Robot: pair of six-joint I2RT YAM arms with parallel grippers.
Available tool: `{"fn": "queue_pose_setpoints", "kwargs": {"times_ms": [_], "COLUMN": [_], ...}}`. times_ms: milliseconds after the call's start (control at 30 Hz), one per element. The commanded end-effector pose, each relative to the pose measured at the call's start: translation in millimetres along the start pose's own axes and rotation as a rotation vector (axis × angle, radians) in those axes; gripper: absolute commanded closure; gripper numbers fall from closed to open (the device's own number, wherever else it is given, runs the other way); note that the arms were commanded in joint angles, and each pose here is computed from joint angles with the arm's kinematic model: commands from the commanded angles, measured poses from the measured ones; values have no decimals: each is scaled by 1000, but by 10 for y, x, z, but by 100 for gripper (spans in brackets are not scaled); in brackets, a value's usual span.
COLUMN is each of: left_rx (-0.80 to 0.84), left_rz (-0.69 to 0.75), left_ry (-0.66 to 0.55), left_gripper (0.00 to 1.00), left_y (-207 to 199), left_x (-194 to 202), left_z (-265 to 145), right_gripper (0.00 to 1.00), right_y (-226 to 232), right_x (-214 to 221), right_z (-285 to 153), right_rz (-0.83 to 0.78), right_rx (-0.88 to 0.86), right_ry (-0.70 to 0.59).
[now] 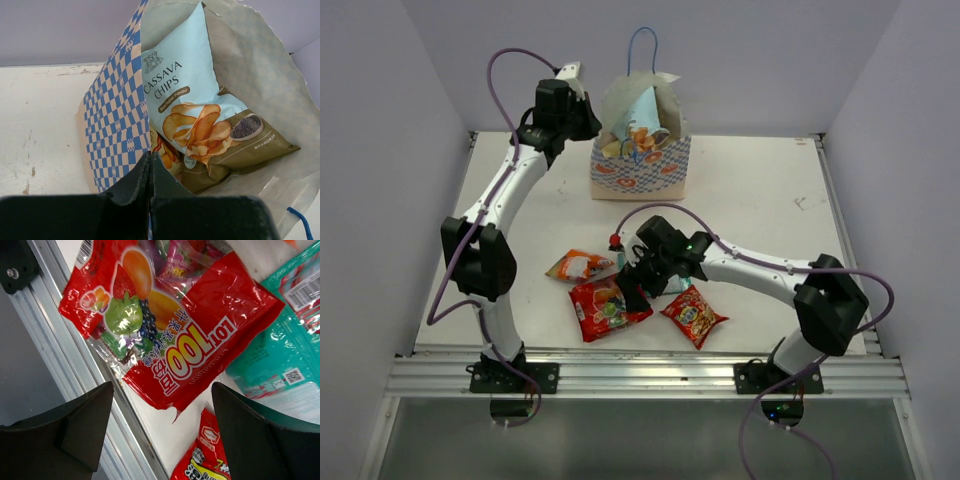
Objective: Place the snacks into the paper bag
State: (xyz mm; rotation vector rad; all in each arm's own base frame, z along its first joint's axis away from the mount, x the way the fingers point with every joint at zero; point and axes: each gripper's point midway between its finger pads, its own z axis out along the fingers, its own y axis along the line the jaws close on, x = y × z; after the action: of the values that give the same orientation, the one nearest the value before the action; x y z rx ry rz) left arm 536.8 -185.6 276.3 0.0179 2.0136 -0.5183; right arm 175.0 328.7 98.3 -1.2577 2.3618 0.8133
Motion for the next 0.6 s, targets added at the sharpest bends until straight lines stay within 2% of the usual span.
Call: {"fn": "queue_pose_setpoints", "kwargs": {"times_ms": [0,267,367,400,433,533,567], "left_rx": [3,0,-3,-3,-2,-7,-7], "left_rz": [16,21,25,25,28,32,33], "left_ry": [-45,-46,-47,-47,-44,-44,-45], "left_gripper": [100,100,100,100,100,100,100], "left_y": [-29,-26,-20,-20,-16,-2,-4], "left_x": [-173,-166,-167,-167,-154,-148,-151], "left_z": [-165,-216,-220,-220,-213,-204,-207], "right_gripper": [17,21,56,84,99,100,100], "right_y": [38,-74,-103,-99,-141,-220,-179], "right_x": [39,214,220,265,200,193,-26], "right_z": [171,495,547,525,473,206,-25], "right_rz": [17,57,58,57,48,27,-1], "right_rx": [-43,-37,-33,-33,3,96,126], "right_ry": [-11,36,62,90,81,108,49]}}
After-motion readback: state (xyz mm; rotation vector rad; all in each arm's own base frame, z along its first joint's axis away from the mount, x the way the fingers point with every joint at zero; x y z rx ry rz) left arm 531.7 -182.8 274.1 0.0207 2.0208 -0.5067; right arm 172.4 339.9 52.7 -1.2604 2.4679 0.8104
